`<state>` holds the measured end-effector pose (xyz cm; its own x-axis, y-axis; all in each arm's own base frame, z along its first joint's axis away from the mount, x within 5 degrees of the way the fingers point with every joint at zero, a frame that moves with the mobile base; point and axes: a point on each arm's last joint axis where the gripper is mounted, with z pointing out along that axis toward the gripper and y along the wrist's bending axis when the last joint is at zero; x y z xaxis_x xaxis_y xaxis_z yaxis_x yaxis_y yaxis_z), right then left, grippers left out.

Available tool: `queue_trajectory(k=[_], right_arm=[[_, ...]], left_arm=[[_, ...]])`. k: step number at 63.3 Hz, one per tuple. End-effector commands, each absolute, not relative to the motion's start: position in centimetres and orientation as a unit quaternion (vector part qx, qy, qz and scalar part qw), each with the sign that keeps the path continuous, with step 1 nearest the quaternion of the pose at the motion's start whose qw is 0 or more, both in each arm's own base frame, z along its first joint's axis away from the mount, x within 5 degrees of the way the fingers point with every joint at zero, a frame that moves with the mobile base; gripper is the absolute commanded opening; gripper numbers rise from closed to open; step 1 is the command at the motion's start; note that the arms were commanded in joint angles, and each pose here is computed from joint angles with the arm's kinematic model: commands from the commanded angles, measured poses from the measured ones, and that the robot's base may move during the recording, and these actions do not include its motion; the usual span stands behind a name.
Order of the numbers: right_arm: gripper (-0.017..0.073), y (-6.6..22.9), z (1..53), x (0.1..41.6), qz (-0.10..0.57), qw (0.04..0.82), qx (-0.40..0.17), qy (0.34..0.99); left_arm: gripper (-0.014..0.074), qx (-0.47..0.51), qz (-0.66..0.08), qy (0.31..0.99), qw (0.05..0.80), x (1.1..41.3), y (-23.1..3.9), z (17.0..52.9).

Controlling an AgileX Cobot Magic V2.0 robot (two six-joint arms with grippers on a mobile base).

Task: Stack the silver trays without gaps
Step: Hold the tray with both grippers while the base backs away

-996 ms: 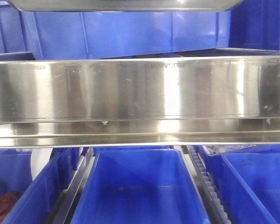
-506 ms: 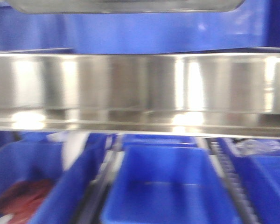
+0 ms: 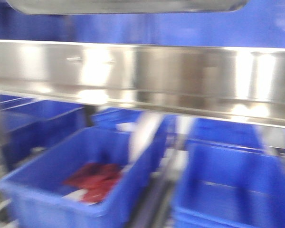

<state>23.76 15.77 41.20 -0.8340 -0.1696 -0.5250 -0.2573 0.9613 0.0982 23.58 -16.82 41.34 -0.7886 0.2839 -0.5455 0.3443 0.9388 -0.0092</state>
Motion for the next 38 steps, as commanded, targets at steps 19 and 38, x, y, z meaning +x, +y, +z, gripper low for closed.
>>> queue_trajectory(k=[19, 38], right_arm=[[0.0057, 15.58, 43.30, 22.73, 0.114, 0.302, -0.126, 0.938], [0.0057, 15.58, 43.30, 22.73, 0.114, 0.302, -0.126, 0.938]], left_arm=[[-0.0041, 0.185, -0.069, 0.940, 0.278, 22.11, -16.65, 42.70], [-0.0041, 0.185, -0.069, 0.940, 0.278, 22.11, -16.65, 42.70]])
